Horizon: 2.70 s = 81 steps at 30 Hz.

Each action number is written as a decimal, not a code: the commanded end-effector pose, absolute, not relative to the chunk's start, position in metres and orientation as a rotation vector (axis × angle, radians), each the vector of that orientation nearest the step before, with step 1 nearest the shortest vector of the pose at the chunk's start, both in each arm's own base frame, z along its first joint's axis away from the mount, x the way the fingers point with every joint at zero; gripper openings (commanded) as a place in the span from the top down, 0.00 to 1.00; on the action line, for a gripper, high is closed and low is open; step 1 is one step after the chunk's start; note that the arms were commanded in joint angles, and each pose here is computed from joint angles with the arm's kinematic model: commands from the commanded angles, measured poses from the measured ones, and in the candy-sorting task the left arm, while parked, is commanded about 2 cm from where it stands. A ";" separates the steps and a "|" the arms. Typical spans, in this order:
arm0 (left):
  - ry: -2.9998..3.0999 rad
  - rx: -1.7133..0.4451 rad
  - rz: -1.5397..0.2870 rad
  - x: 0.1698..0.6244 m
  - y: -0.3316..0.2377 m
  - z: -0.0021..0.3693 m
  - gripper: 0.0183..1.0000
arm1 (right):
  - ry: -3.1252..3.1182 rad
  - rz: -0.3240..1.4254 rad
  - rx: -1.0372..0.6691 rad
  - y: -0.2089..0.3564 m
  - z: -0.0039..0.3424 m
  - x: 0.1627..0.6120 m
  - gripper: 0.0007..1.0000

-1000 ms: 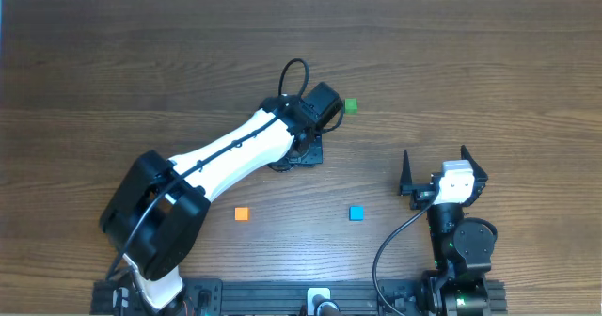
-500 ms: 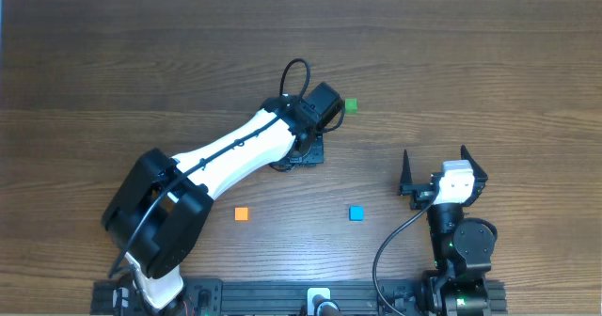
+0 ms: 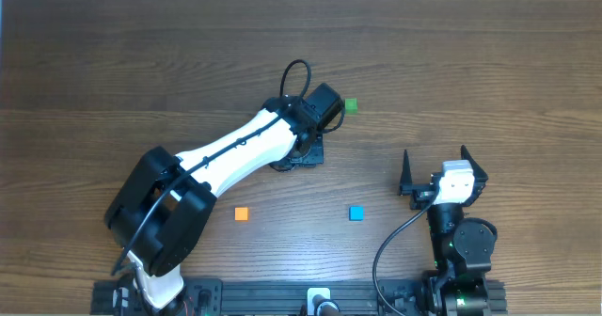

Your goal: Stack Cubes

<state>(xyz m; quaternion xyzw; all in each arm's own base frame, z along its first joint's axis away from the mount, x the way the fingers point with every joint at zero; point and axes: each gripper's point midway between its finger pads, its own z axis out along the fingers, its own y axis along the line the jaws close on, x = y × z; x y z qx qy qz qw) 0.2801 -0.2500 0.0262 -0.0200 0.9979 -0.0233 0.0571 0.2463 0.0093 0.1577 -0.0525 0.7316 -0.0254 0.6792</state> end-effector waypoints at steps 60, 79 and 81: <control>2.911 -0.102 -0.070 0.180 -0.143 0.012 0.07 | 1.640 -0.068 -0.110 0.007 0.157 0.246 0.01; 3.043 -0.090 -0.074 0.157 -0.143 0.000 0.38 | 1.640 -0.068 -0.110 0.007 0.157 0.246 0.01; 3.043 -0.091 -0.073 0.157 -0.143 0.000 0.41 | 1.640 -0.068 -0.110 0.007 0.157 0.246 0.01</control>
